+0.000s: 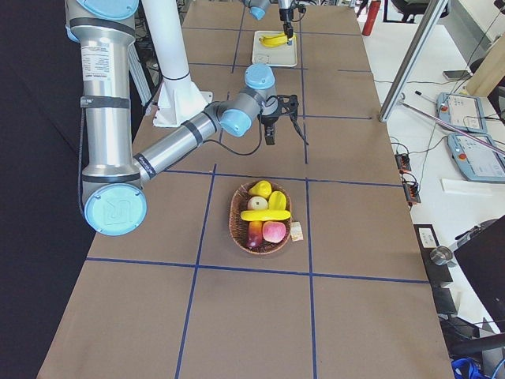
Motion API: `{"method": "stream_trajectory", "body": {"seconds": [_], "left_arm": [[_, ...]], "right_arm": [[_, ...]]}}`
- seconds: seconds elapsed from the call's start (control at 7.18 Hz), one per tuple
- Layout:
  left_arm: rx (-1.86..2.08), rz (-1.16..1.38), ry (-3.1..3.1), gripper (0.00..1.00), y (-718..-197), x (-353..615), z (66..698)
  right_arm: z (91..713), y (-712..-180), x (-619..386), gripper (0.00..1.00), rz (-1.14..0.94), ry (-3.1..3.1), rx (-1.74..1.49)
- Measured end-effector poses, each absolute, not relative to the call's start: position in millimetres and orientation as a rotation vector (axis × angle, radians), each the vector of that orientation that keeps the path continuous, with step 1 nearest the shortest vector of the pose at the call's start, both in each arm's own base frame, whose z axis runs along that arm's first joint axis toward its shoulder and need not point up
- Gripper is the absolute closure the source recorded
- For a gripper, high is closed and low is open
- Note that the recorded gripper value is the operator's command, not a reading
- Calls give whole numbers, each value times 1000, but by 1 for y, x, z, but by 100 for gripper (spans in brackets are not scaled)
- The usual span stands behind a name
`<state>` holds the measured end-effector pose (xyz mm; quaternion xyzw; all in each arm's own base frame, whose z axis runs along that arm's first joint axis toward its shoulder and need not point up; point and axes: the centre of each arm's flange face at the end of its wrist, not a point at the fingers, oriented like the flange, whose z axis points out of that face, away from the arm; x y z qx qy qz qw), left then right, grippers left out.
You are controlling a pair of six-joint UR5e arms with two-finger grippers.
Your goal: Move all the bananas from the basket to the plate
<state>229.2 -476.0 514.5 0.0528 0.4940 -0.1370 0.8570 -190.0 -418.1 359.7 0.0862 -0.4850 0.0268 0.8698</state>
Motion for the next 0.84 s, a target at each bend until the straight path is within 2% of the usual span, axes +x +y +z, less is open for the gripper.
{"method": "stream_trajectory", "body": {"seconds": [0.14,0.28,0.84], "left_arm": [[127,-276,973,23,-464,225,542],[129,-271,939,1,-459,224,555],[100,-254,899,1,-462,226,545]], "right_arm": [[375,-423,-183,0,56,-990,180],[386,-427,-179,0,60,-974,178],[429,-424,-161,0,34,-897,185]]}}
